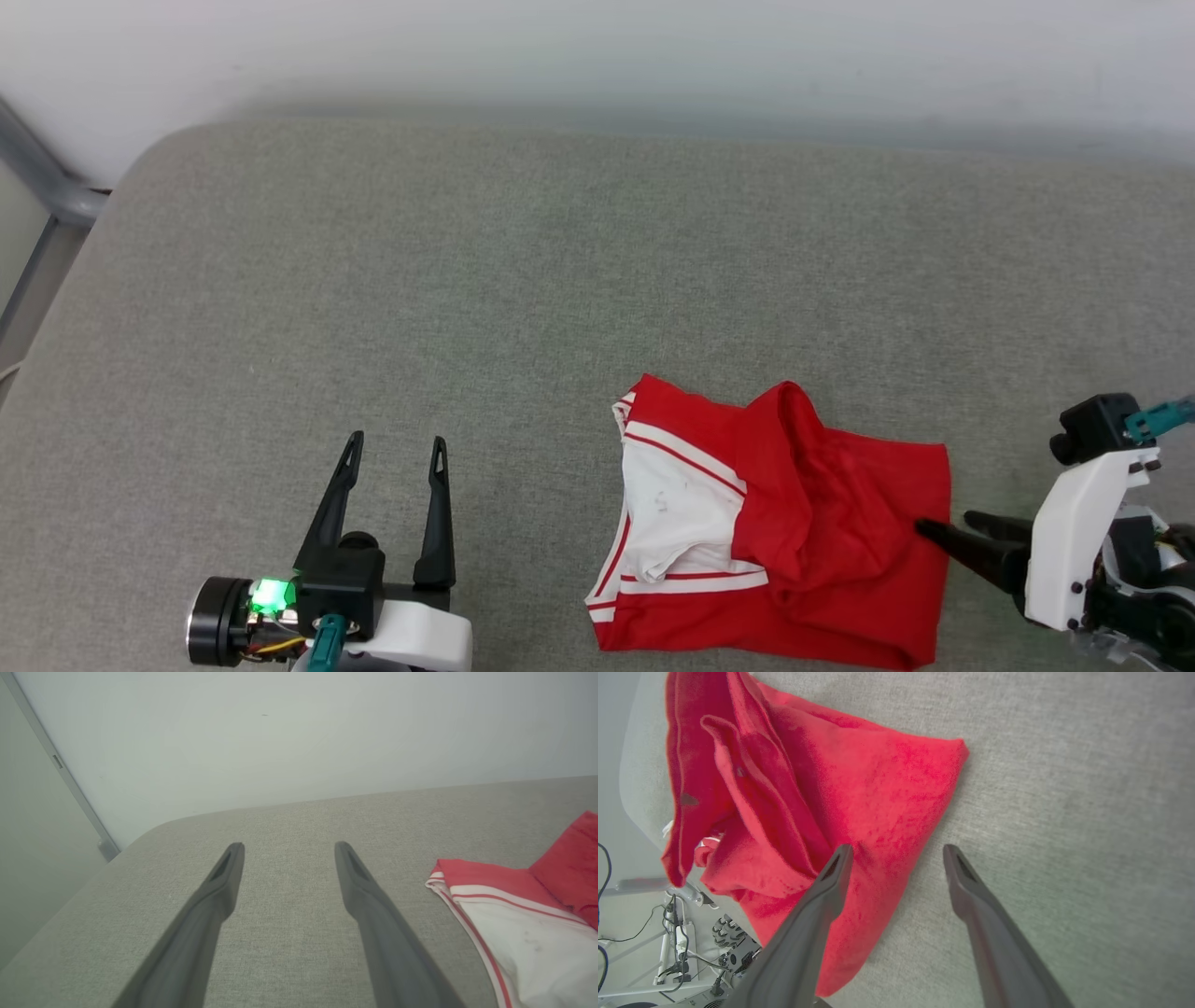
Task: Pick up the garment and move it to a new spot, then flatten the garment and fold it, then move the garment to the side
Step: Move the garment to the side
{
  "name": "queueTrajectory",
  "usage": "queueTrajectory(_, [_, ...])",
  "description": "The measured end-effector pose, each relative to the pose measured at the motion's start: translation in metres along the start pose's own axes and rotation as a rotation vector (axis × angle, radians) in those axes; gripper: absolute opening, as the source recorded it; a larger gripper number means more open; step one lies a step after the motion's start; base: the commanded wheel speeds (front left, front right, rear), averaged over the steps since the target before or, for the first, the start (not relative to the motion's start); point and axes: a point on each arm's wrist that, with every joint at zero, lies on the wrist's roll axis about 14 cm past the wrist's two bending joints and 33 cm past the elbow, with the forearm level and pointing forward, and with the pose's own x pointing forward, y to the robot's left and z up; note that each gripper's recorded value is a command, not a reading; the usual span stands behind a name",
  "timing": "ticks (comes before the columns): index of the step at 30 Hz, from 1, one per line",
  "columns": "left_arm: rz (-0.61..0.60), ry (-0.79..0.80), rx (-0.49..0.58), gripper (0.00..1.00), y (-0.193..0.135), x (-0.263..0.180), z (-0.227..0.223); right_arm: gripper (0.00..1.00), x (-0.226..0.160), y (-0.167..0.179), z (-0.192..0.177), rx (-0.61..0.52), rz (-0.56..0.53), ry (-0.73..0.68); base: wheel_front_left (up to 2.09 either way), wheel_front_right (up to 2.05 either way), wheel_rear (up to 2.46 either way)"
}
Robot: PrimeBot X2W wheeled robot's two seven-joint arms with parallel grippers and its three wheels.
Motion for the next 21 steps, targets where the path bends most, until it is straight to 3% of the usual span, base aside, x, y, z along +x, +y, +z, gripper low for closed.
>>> queueTrajectory(8, [0.005, 0.023, 0.006, 1.0, 0.002, 0.009, -0.008, 1.0, 0.034, 0.003, -0.031, 0.079, 0.04, 0.109, 0.0, 0.0, 0.0])
queueTrajectory(15, [0.01, 0.032, 0.01, 1.0, 0.003, 0.011, -0.012, 1.0, 0.049, 0.012, -0.037, 0.087, 0.067, 0.109, 0.0, 0.0, 0.0])
queueTrajectory(16, [0.01, 0.033, 0.01, 1.0, 0.003, 0.012, -0.012, 0.49, 0.049, 0.012, -0.036, 0.082, 0.067, 0.097, 0.0, 0.0, 0.0])
queueTrajectory(17, [0.01, 0.033, 0.01, 1.0, 0.003, 0.012, -0.012, 0.29, 0.049, 0.012, -0.034, 0.073, 0.064, 0.084, 0.0, 0.0, 0.0])
queueTrajectory(18, [0.01, 0.033, 0.01, 1.0, 0.003, 0.012, -0.012, 0.0, 0.049, 0.012, -0.032, 0.062, 0.062, 0.071, 0.0, 0.0, 0.0])
queueTrajectory(21, [0.011, 0.029, 0.008, 1.0, 0.003, 0.012, -0.011, 0.0, 0.046, 0.013, -0.022, 0.033, 0.062, 0.02, 0.0, 0.0, 0.0])
